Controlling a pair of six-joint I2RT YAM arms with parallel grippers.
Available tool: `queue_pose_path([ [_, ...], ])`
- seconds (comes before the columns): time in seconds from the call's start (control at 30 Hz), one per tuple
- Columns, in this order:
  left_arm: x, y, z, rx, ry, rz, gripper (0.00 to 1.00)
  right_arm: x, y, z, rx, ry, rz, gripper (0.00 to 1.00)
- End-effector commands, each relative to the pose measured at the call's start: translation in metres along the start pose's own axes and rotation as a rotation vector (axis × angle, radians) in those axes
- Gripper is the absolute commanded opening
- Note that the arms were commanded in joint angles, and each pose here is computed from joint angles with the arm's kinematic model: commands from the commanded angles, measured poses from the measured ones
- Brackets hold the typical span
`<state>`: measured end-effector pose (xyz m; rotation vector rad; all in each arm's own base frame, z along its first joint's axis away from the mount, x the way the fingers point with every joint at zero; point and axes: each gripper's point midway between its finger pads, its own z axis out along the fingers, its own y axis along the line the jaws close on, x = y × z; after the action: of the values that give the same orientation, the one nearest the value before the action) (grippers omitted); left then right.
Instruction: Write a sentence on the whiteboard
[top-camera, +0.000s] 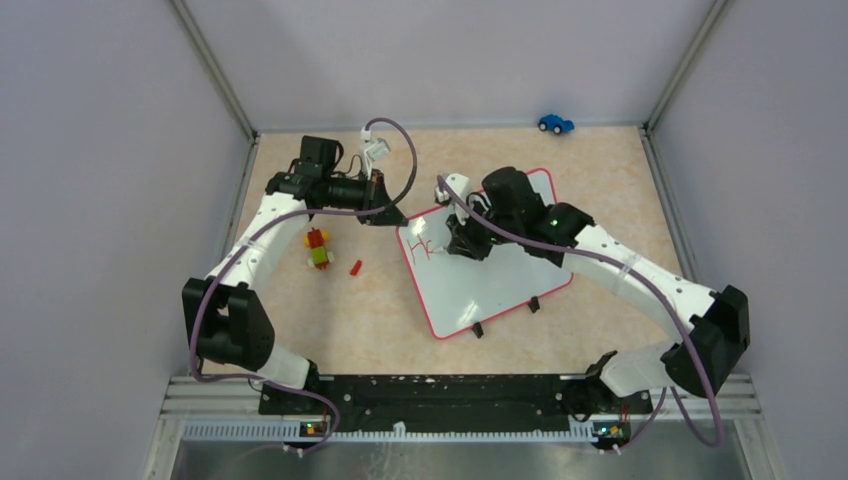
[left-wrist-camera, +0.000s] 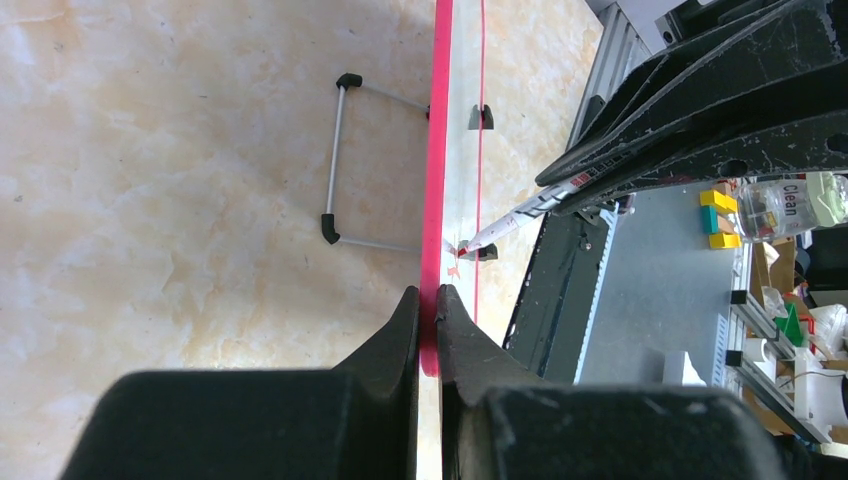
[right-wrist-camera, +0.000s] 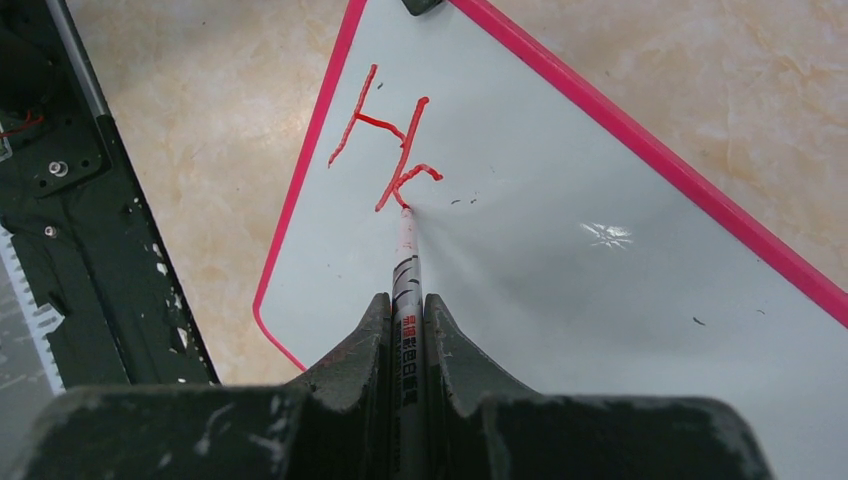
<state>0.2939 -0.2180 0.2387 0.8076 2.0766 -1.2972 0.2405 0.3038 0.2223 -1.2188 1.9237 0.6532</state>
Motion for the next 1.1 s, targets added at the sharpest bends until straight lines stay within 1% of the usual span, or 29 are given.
queue_pose_path([
  [0.0,0.009,-0.006,0.006,0.019,0.030,-0.003,0.00,-0.010,-0.013,-0.017,0.060,-0.032,-0.024,0.00],
  [0.2,0.008,-0.006,0.006,0.020,0.030,-0.003,0.00,-0.024,-0.025,-0.020,0.102,-0.065,-0.017,0.00],
  [0.6,0.008,-0.007,0.006,0.017,0.029,0.001,0.00,-0.041,-0.030,-0.020,0.120,-0.108,-0.008,0.00],
  [0.93,0.009,-0.007,0.006,0.018,0.031,-0.002,0.00,-0.039,-0.029,-0.018,0.114,-0.109,0.003,0.00],
  [1.07,0.009,-0.007,0.006,0.020,0.031,0.000,0.00,-0.032,-0.027,-0.016,0.105,-0.090,0.004,0.00],
])
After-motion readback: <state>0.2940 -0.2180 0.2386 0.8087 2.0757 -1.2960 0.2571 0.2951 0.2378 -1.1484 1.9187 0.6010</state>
